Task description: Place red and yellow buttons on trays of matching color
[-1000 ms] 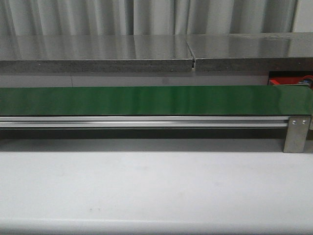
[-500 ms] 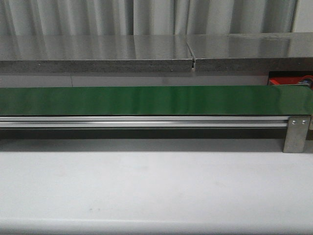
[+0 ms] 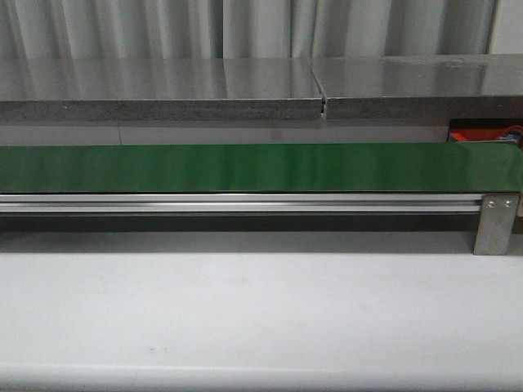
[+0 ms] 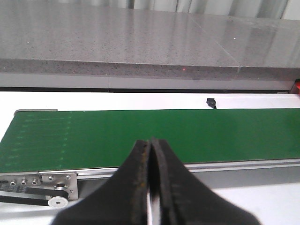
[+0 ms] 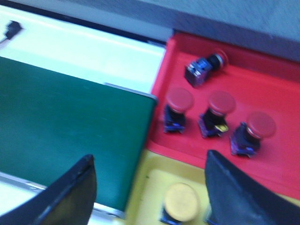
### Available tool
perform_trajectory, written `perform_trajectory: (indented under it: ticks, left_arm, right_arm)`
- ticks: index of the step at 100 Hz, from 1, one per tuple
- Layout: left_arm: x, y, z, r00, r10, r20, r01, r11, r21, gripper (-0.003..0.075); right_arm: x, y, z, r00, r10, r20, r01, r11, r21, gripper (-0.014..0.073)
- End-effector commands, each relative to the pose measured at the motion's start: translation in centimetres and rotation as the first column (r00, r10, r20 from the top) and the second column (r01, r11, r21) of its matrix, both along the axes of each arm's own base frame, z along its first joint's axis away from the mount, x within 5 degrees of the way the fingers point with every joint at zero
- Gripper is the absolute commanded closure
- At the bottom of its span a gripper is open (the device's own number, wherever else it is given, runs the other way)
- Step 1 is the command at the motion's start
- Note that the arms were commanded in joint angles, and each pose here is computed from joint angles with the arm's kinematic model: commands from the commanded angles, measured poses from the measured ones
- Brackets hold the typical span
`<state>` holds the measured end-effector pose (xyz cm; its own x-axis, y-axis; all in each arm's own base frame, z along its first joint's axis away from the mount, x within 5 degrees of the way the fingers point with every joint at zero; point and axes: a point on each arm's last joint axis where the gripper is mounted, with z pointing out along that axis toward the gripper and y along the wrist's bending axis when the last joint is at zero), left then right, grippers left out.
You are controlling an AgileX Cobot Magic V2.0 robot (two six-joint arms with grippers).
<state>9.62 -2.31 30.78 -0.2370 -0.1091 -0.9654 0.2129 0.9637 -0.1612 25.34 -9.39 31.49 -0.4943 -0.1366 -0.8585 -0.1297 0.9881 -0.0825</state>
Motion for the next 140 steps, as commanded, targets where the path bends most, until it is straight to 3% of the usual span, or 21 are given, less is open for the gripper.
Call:
perform_trajectory:
  ticks: [1, 22, 62, 79, 99, 140]
  left_arm:
    - [0.1, 0.2, 1.4, 0.996, 0.025, 0.08, -0.023, 0.999, -0.035, 0.0741]
    - [0.1, 0.2, 1.4, 0.996, 0.025, 0.08, -0.023, 0.999, -0.035, 0.0741]
    - [0.1, 0.2, 1.4, 0.996, 0.025, 0.08, -0.023, 0.999, -0.035, 0.0741]
    - [0.1, 0.2, 1.4, 0.996, 0.025, 0.08, -0.023, 0.999, -0.035, 0.0741]
    - [0.1, 0.2, 1.4, 0.996, 0.025, 0.08, -0.023, 0.999, -0.035, 0.0741]
    - [0.1, 0.2, 1.4, 0.996, 0.025, 0.08, -0.023, 0.999, -0.035, 0.0741]
  right_arm:
    - [-1.2, 1.9, 1.9, 0.995, -0.013, 0.094, 0.016, 1.0, -0.026, 0.0106]
    - [-3.6, 6.6, -0.1, 0.991, 0.073, 0.111, -0.068, 0.997, -0.048, 0.0106]
    - [-5.5, 12.2, -2.3, 0.967, 0.226, 0.114, -0.232, 0.972, 0.042, 0.0119]
    - [-5.9, 12.6, -3.6, 0.967, 0.242, 0.077, -0.246, 0.968, 0.05, 0.0311]
    - [-6.0, 12.7, -3.7, 0.965, 0.251, 0.07, -0.255, 0.965, 0.06, 0.072]
    - [-6.0, 12.8, -3.7, 0.965, 0.251, 0.071, -0.256, 0.963, 0.08, 0.0713]
